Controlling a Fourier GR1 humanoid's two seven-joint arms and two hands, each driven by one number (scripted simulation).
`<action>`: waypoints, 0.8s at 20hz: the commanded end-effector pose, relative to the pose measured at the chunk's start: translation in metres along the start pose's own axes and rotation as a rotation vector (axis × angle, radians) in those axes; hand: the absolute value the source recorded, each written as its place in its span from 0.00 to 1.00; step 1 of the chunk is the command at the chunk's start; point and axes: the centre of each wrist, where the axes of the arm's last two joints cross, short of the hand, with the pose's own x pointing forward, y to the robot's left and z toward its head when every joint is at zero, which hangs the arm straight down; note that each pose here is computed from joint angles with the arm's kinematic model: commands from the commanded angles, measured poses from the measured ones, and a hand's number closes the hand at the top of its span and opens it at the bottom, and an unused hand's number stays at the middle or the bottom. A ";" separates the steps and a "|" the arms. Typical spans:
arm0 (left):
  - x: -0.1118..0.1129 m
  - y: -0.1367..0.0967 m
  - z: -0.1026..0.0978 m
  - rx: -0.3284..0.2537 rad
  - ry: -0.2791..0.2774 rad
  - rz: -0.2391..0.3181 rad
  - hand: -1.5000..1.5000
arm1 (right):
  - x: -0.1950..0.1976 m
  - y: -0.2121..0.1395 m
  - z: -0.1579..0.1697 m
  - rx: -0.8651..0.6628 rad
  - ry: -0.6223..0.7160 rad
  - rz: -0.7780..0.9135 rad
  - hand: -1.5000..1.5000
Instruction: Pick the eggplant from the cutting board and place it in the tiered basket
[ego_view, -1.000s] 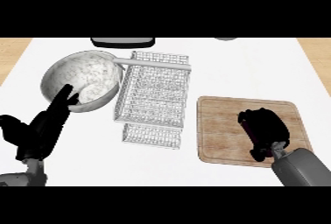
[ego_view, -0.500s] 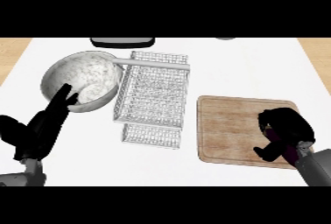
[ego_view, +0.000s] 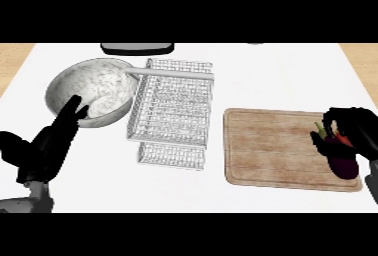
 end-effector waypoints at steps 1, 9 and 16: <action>-0.007 0.012 0.003 0.018 0.024 -0.002 0.50 | 0.009 -0.018 -0.003 -0.215 -0.082 -0.238 1.00; -0.015 0.011 0.004 0.018 0.024 0.004 0.50 | 0.053 -0.089 0.037 -0.319 -0.262 -0.464 1.00; 0.005 0.009 -0.004 -0.019 0.018 -0.003 0.50 | 0.119 -0.140 0.042 -0.230 -0.327 -0.478 1.00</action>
